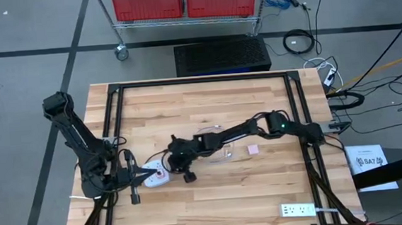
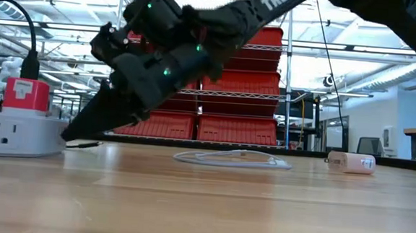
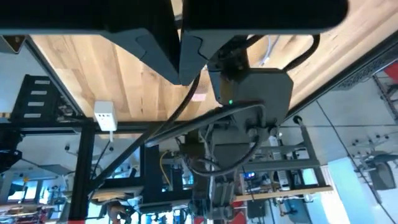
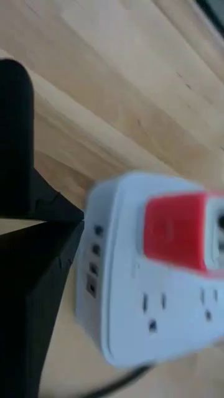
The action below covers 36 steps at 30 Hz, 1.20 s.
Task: Insert USB
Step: Insert the black charger cable into the red charger adapter on the left white outlet extension, then insert the pink charger adapter into the right white outlet extension
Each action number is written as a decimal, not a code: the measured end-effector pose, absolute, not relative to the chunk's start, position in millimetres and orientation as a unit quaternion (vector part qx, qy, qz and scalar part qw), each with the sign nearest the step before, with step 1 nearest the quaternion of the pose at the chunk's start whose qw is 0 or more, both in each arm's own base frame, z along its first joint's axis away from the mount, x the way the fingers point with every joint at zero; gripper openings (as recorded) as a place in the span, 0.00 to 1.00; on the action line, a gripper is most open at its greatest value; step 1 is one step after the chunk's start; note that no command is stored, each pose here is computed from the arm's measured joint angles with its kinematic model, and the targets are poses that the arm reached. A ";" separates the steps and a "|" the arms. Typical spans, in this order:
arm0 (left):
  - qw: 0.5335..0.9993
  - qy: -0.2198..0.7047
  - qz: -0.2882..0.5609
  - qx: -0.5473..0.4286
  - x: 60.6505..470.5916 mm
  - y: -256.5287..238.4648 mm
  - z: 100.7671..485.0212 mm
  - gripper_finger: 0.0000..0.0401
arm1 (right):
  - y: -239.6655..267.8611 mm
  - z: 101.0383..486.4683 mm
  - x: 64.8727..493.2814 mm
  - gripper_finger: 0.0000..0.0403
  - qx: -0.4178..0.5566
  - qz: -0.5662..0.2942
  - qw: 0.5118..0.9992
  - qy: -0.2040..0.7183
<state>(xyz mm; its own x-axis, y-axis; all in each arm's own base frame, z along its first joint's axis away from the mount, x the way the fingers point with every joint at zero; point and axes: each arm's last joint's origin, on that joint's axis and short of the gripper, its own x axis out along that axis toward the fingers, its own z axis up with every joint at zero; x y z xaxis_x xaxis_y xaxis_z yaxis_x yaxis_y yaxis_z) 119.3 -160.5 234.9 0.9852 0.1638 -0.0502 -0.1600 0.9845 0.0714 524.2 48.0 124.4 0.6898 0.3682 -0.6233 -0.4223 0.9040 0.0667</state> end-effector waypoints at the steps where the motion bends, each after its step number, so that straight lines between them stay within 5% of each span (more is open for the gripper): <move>1: 0.996 0.028 0.080 0.034 119.0 -160.7 234.8 0.01 | 49.0 128.6 523.2 0.00 -0.047 0.218 0.915 0.336; 10: 0.997 0.027 0.072 0.032 116.1 -162.8 234.9 0.02 | 56.7 169.4 487.2 0.00 -0.080 0.220 0.857 0.459; 19: 0.997 0.026 0.071 0.017 115.9 -163.0 235.1 0.02 | 87.1 167.8 441.2 0.00 -0.088 0.227 0.796 0.554; 36: 0.999 0.030 0.015 -0.027 122.2 -163.3 235.8 0.02 | 127.6 192.2 289.7 0.00 0.091 0.099 0.821 0.554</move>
<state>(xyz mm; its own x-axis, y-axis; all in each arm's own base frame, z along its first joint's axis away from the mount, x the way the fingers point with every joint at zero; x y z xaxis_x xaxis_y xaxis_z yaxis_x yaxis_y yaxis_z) 122.2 -163.3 235.8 0.9977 0.0288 -0.0608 -0.0321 0.9980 -0.0539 289.7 127.6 192.2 0.3660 0.2633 -0.8926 -0.0613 0.9639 0.2592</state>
